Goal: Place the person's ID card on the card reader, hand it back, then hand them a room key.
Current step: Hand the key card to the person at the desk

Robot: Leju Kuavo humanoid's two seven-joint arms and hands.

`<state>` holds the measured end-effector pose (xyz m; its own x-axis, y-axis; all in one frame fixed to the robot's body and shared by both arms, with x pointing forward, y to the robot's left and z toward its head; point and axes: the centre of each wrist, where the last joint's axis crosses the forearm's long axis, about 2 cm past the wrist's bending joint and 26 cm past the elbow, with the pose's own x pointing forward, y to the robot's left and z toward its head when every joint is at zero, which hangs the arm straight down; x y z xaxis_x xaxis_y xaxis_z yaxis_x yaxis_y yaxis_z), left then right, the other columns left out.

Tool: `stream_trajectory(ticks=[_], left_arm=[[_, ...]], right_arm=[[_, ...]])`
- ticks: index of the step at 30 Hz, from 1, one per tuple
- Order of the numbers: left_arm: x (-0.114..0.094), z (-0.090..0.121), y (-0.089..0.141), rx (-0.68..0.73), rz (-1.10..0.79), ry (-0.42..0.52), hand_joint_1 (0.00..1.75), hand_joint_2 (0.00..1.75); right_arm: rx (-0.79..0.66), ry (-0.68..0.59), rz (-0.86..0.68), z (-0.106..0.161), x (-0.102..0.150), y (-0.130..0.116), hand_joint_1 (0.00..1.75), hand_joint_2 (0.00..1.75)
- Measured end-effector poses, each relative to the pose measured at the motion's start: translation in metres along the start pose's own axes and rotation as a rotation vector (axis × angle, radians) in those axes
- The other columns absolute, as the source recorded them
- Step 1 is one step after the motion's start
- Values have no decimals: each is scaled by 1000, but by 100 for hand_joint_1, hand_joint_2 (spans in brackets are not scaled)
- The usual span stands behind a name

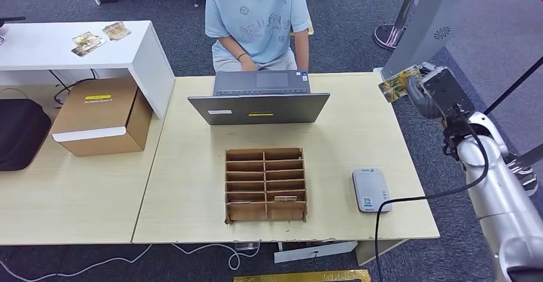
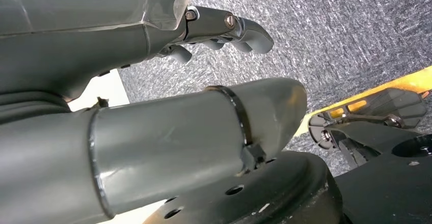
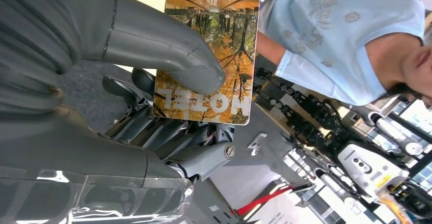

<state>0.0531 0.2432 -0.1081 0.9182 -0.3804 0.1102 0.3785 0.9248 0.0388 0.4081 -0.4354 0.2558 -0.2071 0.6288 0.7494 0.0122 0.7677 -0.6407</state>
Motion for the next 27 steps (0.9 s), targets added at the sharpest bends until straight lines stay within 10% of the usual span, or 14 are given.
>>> stream_trajectory(ticks=[27], left_arm=[[2,0,0,-11,-29,-18,0,0]], right_arm=[[-151,-154,426,-83,80,47,175,175]])
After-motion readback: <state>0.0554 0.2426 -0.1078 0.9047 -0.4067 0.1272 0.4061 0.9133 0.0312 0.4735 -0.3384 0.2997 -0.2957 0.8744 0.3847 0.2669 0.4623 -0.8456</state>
